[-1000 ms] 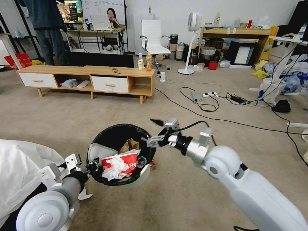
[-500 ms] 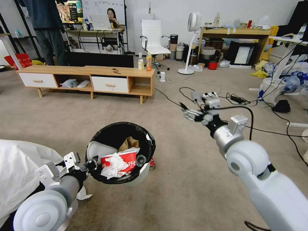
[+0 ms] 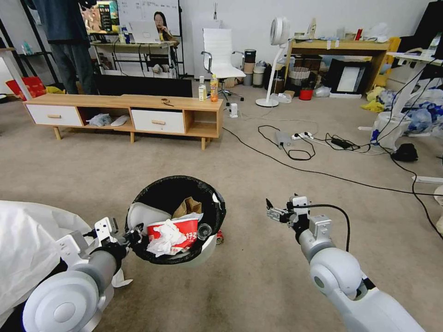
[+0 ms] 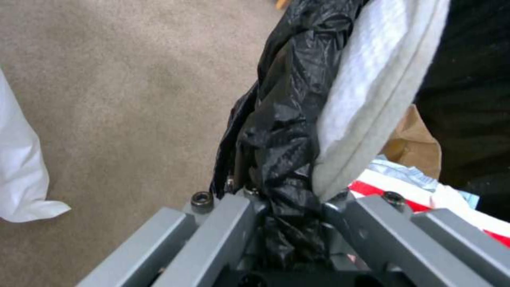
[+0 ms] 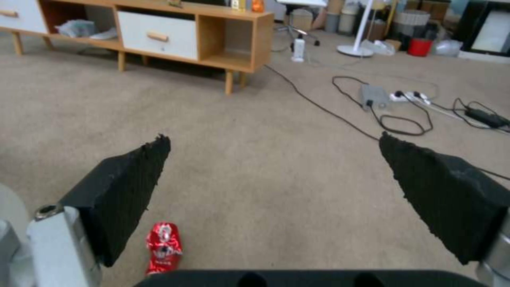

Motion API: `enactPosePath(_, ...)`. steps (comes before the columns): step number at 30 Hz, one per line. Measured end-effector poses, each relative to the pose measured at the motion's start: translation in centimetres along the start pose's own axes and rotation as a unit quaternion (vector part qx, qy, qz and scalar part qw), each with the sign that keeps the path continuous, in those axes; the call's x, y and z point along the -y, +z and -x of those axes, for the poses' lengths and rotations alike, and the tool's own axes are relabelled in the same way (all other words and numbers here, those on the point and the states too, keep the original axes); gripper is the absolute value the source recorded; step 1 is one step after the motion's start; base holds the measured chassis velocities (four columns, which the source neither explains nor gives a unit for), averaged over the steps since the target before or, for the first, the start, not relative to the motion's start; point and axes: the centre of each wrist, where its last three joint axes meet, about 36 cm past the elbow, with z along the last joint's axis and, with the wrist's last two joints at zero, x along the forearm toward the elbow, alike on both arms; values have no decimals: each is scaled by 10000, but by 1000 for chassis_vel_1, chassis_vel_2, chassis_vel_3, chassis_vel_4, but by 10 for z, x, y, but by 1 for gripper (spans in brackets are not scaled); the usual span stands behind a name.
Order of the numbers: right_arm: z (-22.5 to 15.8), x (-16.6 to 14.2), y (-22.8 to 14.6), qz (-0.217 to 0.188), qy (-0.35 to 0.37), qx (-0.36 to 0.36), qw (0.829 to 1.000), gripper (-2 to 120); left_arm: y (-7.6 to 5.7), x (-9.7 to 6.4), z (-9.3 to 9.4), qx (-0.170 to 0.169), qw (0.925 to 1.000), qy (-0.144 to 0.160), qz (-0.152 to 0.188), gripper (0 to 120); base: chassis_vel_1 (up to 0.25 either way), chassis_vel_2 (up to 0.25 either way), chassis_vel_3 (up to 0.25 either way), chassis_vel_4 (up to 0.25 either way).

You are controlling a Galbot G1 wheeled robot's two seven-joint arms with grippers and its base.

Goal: Pick up the trash bin and place the garbage on the floor into it.

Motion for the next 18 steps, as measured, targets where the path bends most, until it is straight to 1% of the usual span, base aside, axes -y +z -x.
enactPosePath(7,-1,-1,-1,4,-43,52,10000,100,0,0,0,1,10000,11,-7,4,0,0,0,0)
enactPosePath(10,0,-1,0,10,-38,81,10000,100,1,1,0,-4,10000,16,-20,4,-58,44,80,-60)
enactPosePath(13,1,-1,1,12,-38,103,9999,100,1,1,0,-3,10000,15,-22,4,-121,111,116,-116)
enactPosePath(18,3,-1,1,16,-40,177,9998,100,1,0,0,3,10000,2,-29,4,-185,200,203,-193)
